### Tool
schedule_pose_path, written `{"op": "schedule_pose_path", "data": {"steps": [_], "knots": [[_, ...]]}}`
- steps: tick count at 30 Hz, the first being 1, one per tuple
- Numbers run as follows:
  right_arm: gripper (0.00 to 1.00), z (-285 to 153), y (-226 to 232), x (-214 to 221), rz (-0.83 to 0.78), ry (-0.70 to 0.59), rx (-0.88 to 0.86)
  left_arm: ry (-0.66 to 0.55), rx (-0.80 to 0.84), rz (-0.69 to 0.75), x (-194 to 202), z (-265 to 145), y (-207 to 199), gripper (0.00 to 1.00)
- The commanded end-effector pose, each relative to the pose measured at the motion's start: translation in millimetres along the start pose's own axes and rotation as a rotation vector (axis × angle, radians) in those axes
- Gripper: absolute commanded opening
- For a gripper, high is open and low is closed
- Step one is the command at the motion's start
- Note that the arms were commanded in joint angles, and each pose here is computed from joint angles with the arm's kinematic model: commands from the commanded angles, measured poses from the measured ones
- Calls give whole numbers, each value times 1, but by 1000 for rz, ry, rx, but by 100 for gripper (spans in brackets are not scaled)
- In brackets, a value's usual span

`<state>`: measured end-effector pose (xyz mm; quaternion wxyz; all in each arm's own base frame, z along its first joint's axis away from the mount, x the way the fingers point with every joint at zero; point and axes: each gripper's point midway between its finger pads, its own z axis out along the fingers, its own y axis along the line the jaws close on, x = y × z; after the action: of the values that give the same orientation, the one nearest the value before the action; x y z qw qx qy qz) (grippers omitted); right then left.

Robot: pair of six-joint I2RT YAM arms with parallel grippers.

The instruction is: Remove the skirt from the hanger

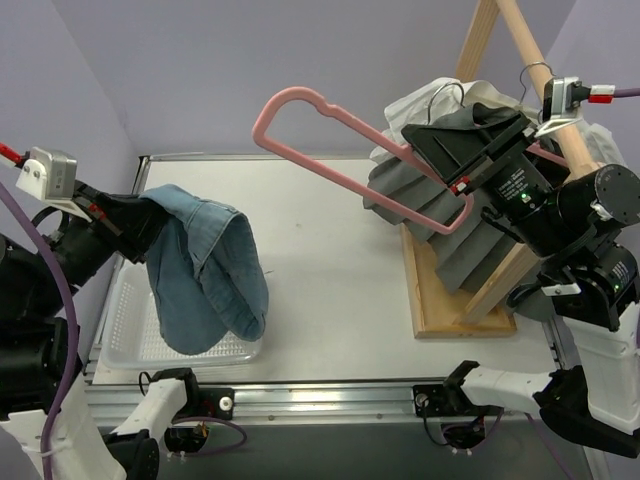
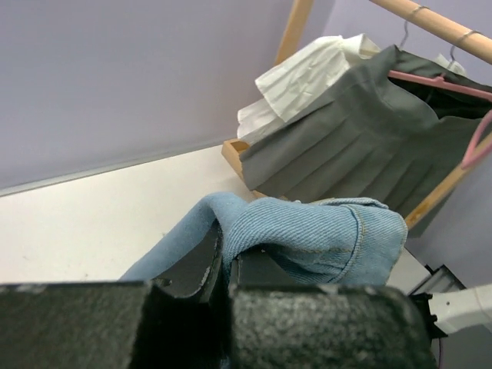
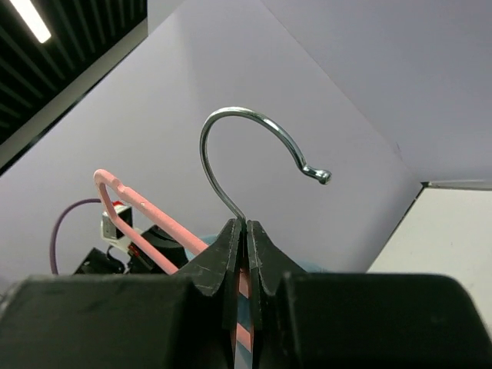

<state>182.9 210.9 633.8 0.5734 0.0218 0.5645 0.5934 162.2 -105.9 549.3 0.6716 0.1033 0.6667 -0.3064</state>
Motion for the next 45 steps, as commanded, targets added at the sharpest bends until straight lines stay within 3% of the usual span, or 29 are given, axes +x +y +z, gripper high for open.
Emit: {"op": "schedule_pose_path", "data": {"steps": [1, 9, 15, 20, 29, 38, 45], "knots": [[0, 0, -2, 3, -41, 11, -9, -54, -158, -26, -19, -11, 14, 2], [0, -5, -2, 10, -51, 46, -18, -55, -261, -45, -14, -26, 23, 2], [0, -1, 3, 11, -68, 67, -34, -196, -165, 7, -50, -45, -14, 2], [0, -3, 0, 11, -80, 70, -20, -223, -150, -25, -57, -52, -25, 2], [0, -10, -4, 11, -94, 69, -1, -67, -302, -77, 3, -39, 27, 2], [0, -15, -8, 9, -124, 62, 24, 58, -501, -38, 51, -21, 97, 2], [0, -23, -8, 1, -166, 41, 40, 223, -625, -1, 90, -22, 135, 2]]}}
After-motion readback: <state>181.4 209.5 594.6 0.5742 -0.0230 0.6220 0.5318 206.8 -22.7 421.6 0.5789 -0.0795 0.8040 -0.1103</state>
